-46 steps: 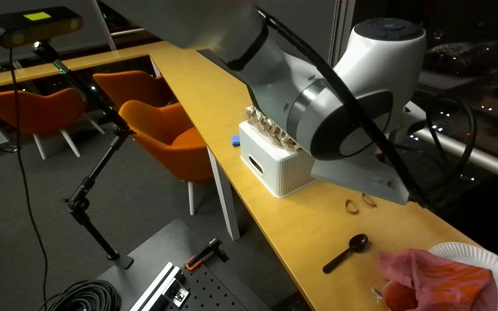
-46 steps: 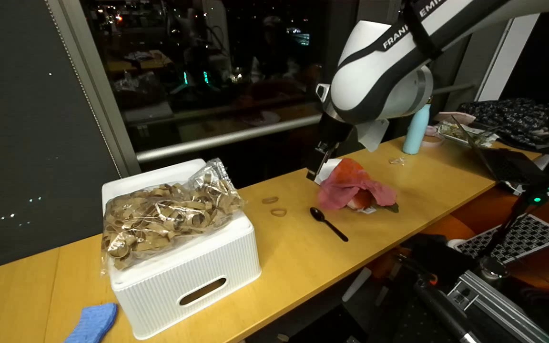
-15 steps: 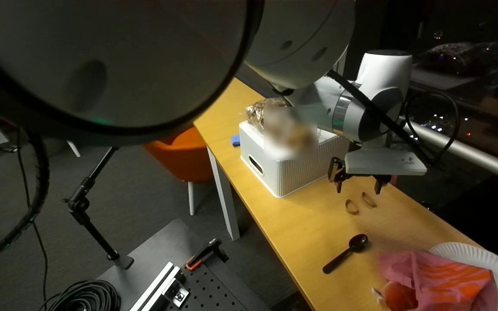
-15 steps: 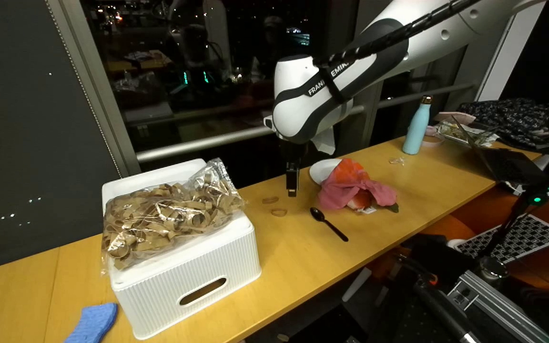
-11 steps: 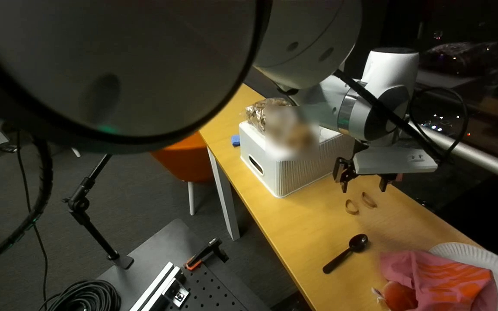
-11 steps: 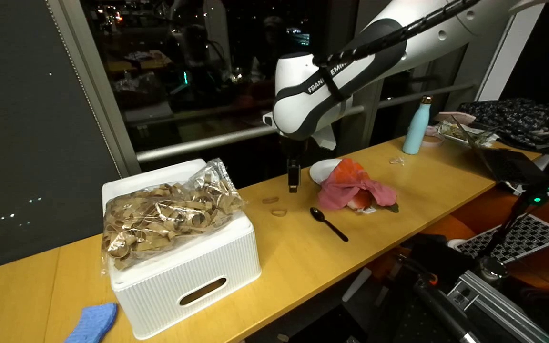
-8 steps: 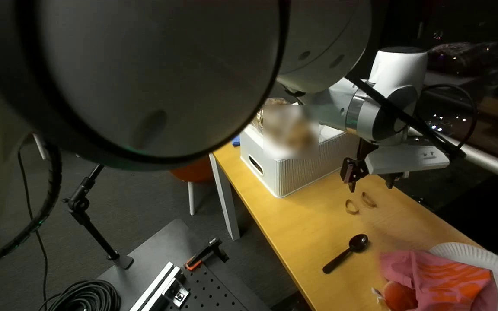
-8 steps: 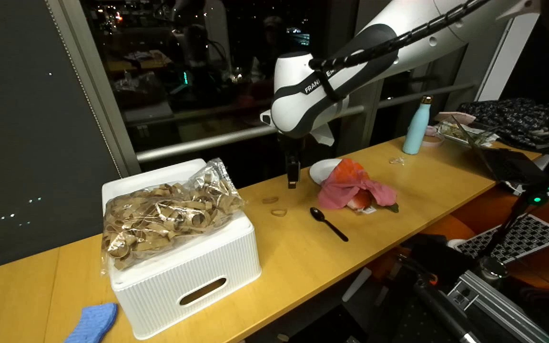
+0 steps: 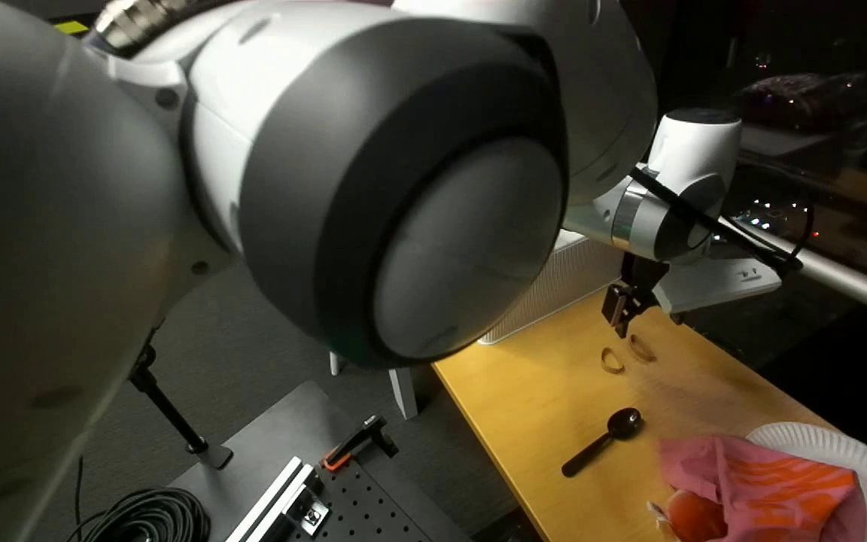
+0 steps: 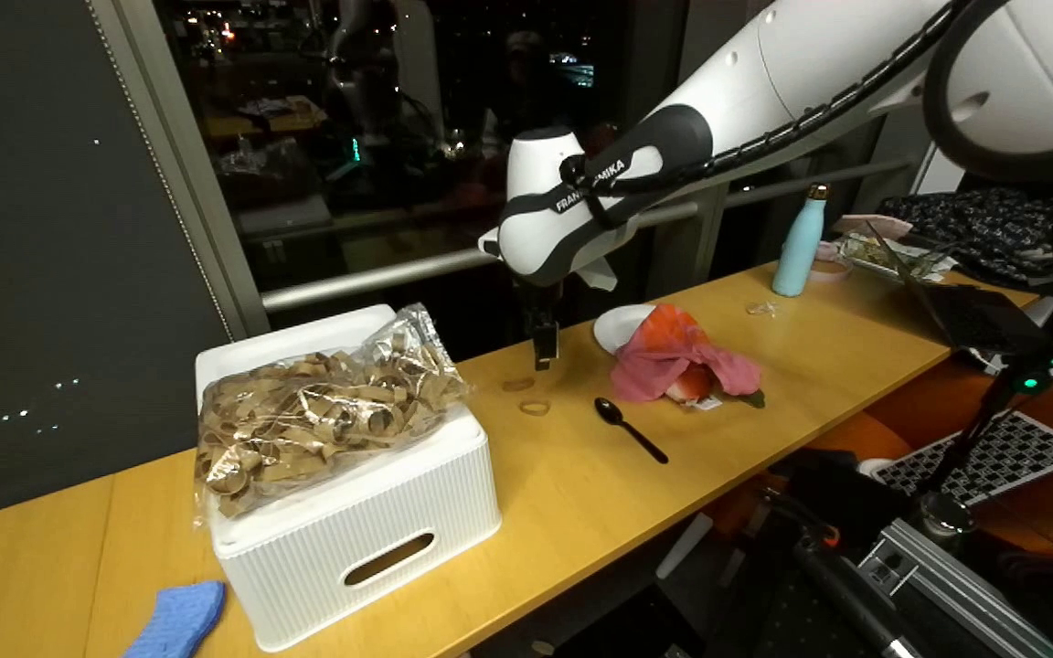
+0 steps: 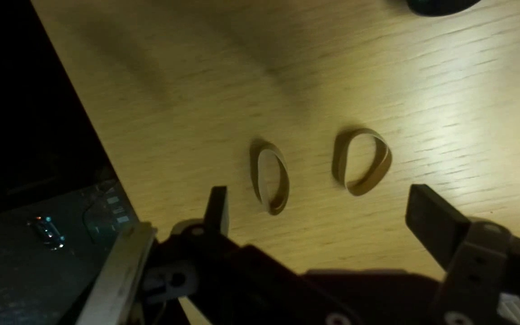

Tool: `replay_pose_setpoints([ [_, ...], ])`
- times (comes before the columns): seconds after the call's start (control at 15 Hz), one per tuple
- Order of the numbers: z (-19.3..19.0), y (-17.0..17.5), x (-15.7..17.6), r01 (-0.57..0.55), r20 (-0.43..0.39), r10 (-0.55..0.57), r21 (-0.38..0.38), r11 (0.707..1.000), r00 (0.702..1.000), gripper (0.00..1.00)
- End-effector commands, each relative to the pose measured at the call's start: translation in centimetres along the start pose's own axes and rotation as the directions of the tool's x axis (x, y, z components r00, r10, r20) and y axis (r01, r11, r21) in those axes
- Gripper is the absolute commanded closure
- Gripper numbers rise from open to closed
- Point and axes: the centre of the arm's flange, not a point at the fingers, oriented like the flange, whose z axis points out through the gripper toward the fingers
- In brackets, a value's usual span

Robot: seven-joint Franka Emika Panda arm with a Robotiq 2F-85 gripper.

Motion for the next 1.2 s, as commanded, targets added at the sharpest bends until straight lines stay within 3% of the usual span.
replay_pose_setpoints([
  [0.0,1.8,1.9,1.5,0.070,-0.017,-0.070,-0.002,0.998,0.997,0.00],
  [1.13,8.1,2.1,4.0,0.094,-0.001,-0.094,0.041,0.995,0.996,0.00],
])
